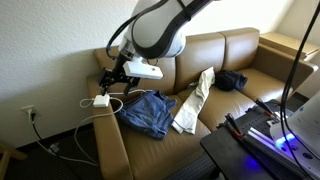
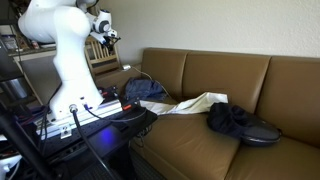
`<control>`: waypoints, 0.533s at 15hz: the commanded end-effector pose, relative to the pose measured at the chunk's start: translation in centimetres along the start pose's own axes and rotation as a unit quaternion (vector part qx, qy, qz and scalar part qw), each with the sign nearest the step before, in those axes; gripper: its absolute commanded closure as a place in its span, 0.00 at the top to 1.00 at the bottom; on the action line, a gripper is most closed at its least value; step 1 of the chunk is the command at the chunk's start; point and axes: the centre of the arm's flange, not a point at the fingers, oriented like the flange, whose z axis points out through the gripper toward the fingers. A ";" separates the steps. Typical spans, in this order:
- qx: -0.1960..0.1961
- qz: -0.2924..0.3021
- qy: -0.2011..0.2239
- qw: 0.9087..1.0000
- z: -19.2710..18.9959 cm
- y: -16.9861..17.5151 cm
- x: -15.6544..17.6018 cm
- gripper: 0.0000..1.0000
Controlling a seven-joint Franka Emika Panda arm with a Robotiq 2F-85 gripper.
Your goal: Put the power pack on the couch seat
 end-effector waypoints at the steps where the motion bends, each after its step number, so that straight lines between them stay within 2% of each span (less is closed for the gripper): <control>1: -0.022 0.032 -0.013 0.999 5.3 1.5 0.0 1.00; 5: 0.008 0.086 0.048 0.995 10.9 1.9 0.1 1.00; 8: 0.016 0.123 0.114 0.986 14.1 3.0 1.1 1.00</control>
